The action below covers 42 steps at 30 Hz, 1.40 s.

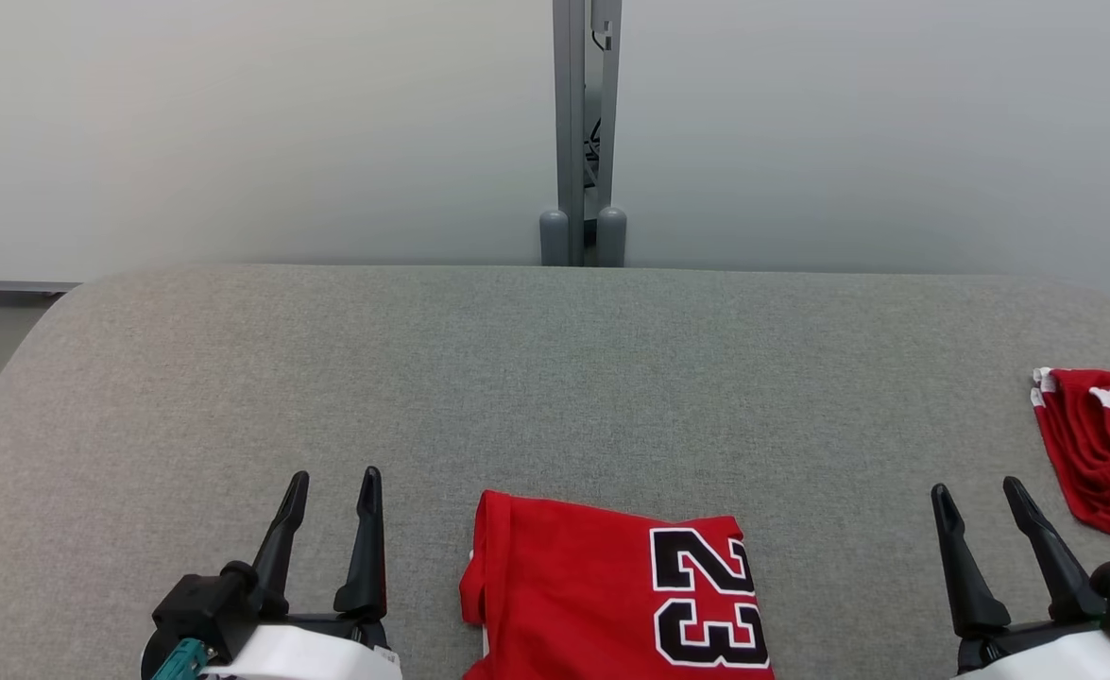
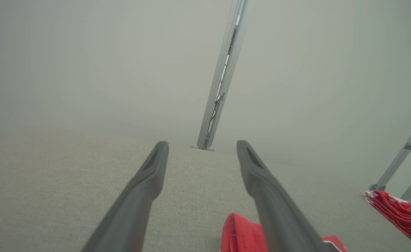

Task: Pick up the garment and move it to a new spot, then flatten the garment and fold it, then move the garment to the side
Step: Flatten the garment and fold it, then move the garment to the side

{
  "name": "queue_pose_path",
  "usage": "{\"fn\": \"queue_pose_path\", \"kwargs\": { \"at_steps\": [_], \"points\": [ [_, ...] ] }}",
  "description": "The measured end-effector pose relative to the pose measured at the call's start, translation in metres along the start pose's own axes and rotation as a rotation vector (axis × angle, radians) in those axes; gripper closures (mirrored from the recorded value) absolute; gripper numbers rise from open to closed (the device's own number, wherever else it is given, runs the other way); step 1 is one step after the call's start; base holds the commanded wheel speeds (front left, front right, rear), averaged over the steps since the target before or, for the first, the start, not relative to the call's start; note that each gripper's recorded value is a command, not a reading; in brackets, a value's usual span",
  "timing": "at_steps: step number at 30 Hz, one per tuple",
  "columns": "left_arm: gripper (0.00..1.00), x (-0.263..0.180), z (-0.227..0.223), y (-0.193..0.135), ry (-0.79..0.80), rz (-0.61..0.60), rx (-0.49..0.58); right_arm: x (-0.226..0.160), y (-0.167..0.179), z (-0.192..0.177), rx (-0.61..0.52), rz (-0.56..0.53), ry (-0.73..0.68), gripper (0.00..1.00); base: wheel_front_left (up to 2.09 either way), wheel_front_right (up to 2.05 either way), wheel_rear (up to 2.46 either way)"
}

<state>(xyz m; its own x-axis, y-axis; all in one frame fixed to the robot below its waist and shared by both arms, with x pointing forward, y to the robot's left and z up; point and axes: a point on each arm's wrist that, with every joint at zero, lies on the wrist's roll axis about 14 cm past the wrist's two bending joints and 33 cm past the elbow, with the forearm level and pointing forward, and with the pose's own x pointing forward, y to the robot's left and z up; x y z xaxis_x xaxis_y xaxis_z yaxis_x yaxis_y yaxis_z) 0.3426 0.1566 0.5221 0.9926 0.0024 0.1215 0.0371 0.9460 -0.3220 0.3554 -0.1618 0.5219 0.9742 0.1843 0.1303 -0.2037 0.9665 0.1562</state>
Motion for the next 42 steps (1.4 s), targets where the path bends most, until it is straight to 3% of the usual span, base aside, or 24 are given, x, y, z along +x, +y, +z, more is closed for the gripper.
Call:
{"fn": "queue_pose_path", "kwargs": {
  "at_steps": [10, 14, 17, 19, 23, 32, 42],
  "points": [
    [0.0, -0.001, -0.003, 0.005, 0.011, 0.014, 0.005, -0.003, 0.028, -0.035, 0.08, 0.123, 0.13, 0.0, 0.0, 0.0, 0.0],
    [0.0, -0.001, -0.01, 0.004, 0.031, 0.013, 0.007, -0.021, 0.045, -0.086, 0.17, 0.2, 0.353, 0.0, 0.0, 0.0, 0.0],
    [0.0, -0.001, -0.015, 0.006, 0.048, 0.021, 0.009, -0.018, 0.055, -0.098, 0.228, 0.258, 0.454, 0.0, 0.0, 0.0, 0.0],
    [0.0, -0.002, -0.02, 0.008, 0.063, 0.027, 0.015, -0.021, 0.061, -0.106, 0.21, 0.314, 0.519, 0.0, 0.0, 0.0, 0.0],
    [0.0, -0.003, -0.028, 0.011, 0.09, 0.044, 0.021, -0.023, 0.066, -0.121, 0.286, 0.33, 0.631, 0.0, 0.0, 0.0, 0.0],
    [0.0, 0.006, -0.021, 0.016, 0.069, 0.065, 0.031, -0.012, 0.085, -0.137, 0.396, 0.375, 0.748, 0.0, 0.0, 0.0, 0.0],
    [0.0, 0.008, -0.022, 0.024, 0.072, 0.103, 0.042, -0.014, 0.114, -0.157, 0.44, 0.454, 0.873, 0.0, 0.0, 0.0, 0.0]
  ]
}}
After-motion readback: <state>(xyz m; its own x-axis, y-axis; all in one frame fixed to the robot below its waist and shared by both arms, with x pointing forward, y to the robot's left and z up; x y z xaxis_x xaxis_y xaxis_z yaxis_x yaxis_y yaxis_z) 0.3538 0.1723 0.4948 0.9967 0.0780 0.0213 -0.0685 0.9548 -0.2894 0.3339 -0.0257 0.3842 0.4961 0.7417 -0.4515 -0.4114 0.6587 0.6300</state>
